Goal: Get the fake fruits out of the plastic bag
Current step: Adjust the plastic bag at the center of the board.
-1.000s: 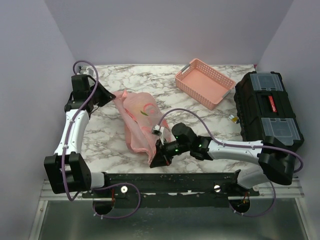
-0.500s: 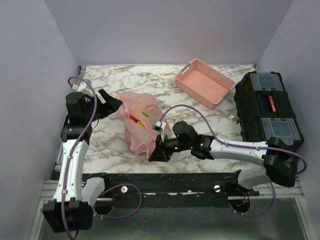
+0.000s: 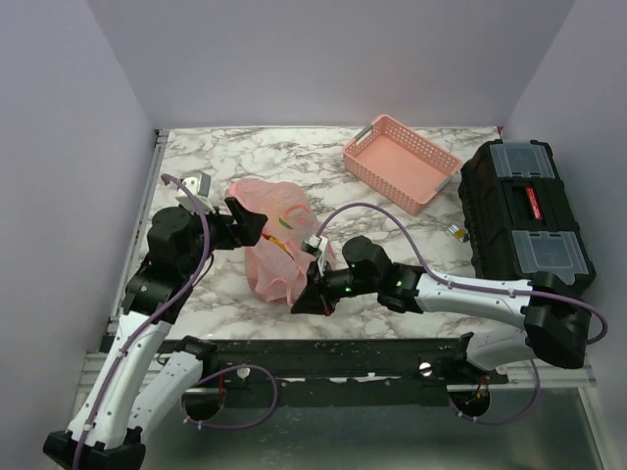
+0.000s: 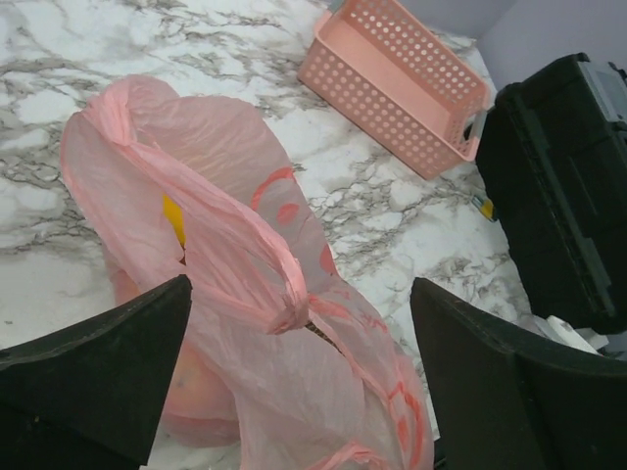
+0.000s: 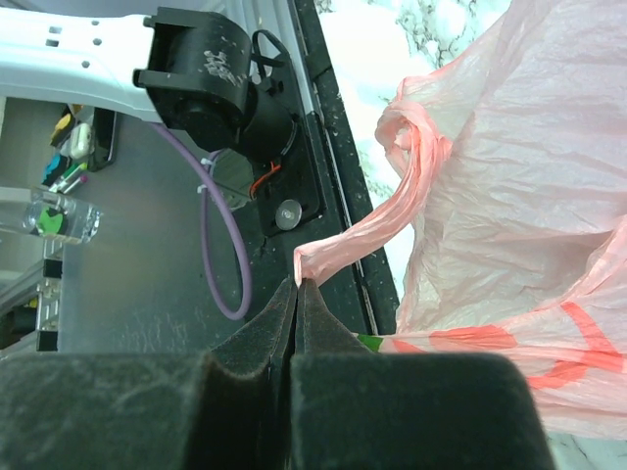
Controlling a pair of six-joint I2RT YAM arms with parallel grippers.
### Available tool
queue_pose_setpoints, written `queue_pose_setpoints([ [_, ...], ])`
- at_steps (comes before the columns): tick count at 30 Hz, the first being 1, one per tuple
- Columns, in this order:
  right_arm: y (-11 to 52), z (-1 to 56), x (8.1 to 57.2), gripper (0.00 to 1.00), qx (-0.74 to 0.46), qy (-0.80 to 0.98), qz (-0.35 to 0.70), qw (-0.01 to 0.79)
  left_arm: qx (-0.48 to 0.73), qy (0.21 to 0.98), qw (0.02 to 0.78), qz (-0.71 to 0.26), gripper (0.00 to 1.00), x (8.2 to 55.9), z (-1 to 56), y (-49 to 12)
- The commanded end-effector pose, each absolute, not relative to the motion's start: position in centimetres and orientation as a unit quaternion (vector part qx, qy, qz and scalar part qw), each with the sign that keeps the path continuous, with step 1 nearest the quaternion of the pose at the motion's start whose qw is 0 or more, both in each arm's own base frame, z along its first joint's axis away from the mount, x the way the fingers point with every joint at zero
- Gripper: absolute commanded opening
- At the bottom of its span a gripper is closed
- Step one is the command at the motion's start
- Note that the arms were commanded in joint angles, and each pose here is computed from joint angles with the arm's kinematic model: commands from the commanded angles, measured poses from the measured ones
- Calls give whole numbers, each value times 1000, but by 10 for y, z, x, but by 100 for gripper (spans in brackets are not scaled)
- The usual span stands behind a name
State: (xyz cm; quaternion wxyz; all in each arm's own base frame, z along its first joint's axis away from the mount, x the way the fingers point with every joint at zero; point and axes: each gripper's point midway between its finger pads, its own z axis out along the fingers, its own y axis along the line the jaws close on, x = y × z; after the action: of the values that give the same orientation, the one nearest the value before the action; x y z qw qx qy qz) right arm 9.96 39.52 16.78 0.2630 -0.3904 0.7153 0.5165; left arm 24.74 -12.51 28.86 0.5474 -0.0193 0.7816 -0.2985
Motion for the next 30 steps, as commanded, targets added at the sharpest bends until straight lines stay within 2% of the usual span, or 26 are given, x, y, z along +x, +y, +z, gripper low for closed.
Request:
queue_pose_setpoints([
  [1,394,173,100,1,-394,706,517,281,-45,812,540,-217,84,268,274,-113],
  [3,394,173,101,1,-394,706,516,283,-45,815,536,-214,74,273,270,-117],
  [6,394,171,101,1,-393,708,515,282,-47,816,532,-221,53,281,272,-123],
  [9,394,171,100,1,-394,707,518,277,-50,802,545,-240,18,292,290,-131],
  [11,396,169,97,1,-395,706,522,271,-55,794,549,-257,2,301,305,-138],
  [18,402,161,93,1,-402,706,525,254,-72,776,532,-330,0,341,363,-168],
  [26,405,144,90,1,-408,719,507,242,-208,724,516,-408,0,391,408,-131],
  [30,407,139,92,1,-412,723,501,238,-222,707,527,-417,0,411,432,-117],
])
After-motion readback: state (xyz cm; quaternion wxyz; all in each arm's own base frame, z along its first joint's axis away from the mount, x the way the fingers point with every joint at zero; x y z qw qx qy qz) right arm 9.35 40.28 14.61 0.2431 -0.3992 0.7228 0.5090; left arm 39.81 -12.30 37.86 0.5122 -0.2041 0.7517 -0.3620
